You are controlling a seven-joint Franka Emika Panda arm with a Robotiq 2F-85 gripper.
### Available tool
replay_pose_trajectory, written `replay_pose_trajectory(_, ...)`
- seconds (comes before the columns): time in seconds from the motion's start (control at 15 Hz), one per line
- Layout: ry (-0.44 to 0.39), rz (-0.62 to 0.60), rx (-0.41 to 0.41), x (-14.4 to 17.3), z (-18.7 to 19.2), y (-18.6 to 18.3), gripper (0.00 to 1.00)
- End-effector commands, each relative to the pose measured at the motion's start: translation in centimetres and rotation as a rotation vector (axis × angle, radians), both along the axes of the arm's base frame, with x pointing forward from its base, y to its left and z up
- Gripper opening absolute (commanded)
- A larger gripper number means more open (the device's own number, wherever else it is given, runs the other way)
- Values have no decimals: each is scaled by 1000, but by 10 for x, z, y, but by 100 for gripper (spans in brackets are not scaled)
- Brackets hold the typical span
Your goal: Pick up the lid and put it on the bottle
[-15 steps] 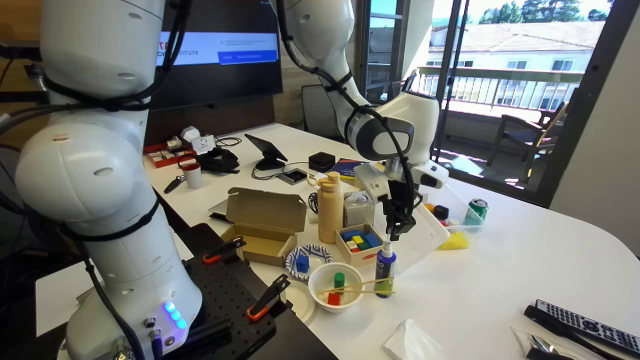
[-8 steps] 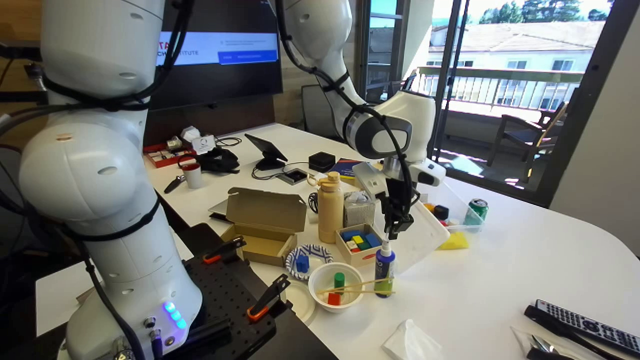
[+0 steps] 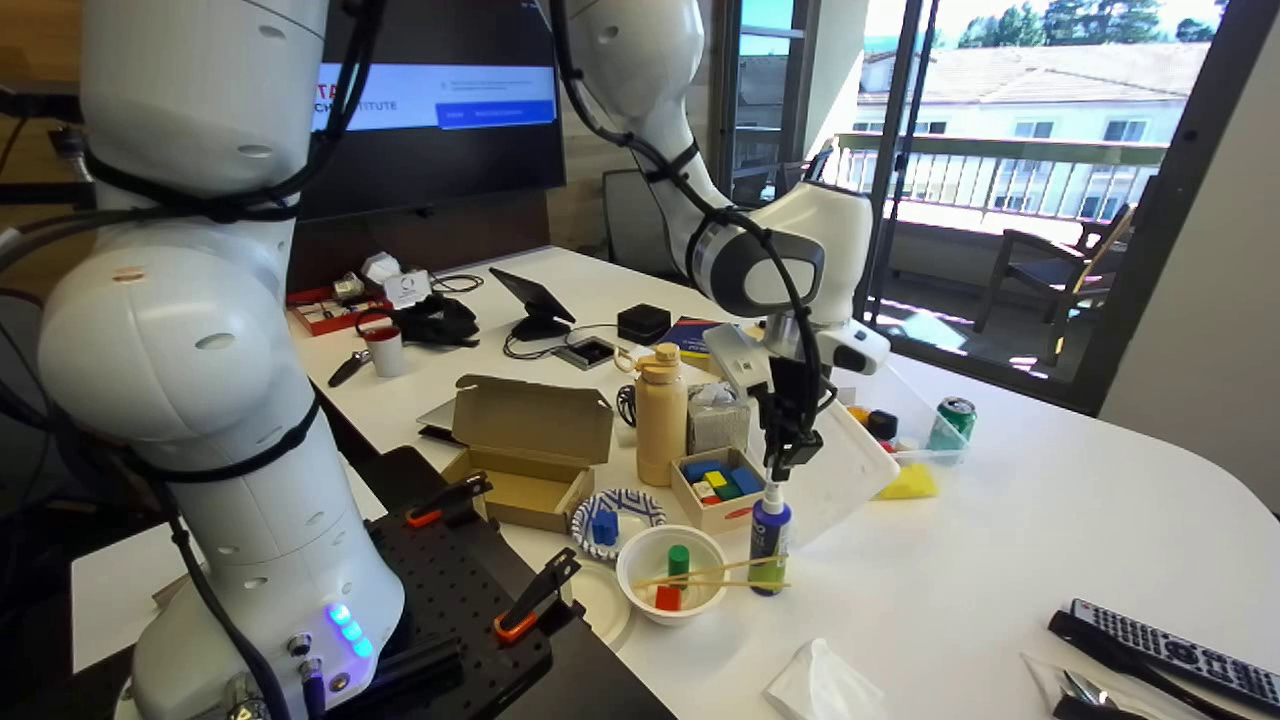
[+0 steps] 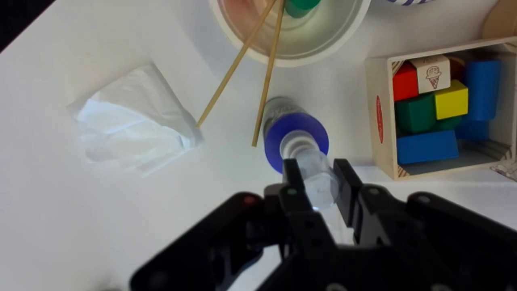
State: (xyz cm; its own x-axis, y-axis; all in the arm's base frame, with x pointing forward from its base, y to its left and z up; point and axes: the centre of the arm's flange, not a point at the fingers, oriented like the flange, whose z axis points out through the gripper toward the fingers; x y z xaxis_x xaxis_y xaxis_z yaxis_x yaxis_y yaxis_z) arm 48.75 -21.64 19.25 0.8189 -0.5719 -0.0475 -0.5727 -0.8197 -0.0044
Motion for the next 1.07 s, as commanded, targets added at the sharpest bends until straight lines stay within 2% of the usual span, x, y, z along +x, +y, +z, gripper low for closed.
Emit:
replay_pose_trajectory(0.0,41,-23,16,-10,3,6,6)
replay_pose_trajectory(1.0,18,-21,-12,-3,-7,-1,6)
